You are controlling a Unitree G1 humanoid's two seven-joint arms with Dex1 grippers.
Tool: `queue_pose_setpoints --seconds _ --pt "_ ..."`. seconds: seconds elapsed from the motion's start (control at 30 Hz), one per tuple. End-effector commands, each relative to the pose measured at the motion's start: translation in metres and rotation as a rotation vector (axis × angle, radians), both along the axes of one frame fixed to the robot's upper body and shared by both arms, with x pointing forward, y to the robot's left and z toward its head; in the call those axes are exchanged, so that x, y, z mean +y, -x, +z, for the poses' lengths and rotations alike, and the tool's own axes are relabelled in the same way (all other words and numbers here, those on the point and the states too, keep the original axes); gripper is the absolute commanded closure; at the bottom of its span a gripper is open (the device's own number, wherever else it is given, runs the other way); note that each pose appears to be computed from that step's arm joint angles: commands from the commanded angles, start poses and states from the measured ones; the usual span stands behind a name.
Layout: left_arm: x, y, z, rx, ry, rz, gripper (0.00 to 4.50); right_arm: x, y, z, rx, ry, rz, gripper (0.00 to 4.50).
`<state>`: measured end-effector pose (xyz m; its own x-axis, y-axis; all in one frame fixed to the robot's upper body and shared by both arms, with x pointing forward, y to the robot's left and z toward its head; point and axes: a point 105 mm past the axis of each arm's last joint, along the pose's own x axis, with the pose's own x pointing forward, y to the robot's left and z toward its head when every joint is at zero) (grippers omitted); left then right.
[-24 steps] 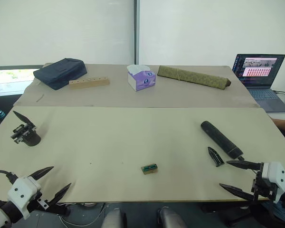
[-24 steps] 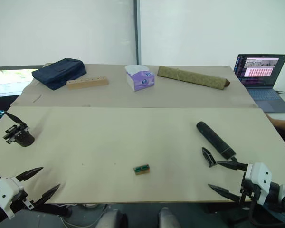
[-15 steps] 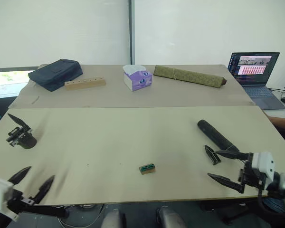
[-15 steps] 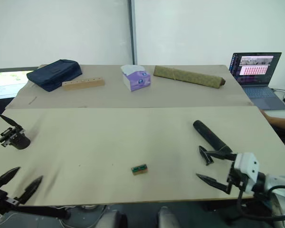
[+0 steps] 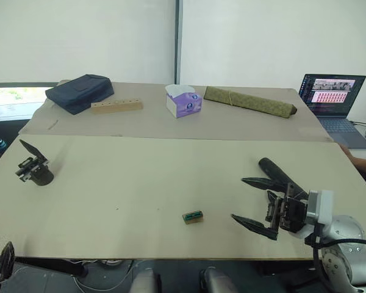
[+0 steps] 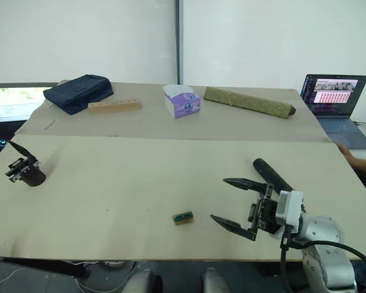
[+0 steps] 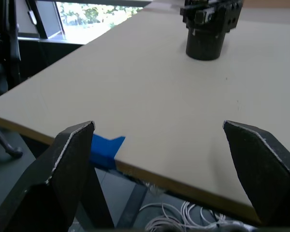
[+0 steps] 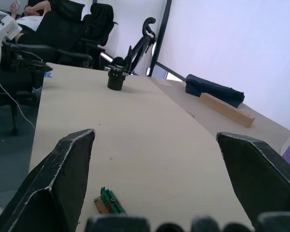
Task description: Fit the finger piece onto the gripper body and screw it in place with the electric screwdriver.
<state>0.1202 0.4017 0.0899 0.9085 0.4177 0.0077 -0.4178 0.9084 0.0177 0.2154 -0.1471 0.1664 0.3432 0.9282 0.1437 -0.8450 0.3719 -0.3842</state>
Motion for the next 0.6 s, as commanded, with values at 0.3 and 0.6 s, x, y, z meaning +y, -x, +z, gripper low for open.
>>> queue_pose_setpoints --seconds 0.3,0.6 --pt "0.003 -0.094 0.01 0.132 -0.106 -0.043 0.0 -0.009 -0.012 -0.001 -0.024 0.018 -0.013 0.07" --pt "0.009 -0.14 -0.001 0.154 -0.117 -0.03 0.0 -0.015 -0.013 -0.008 -0.041 0.013 -0.05 0.07"
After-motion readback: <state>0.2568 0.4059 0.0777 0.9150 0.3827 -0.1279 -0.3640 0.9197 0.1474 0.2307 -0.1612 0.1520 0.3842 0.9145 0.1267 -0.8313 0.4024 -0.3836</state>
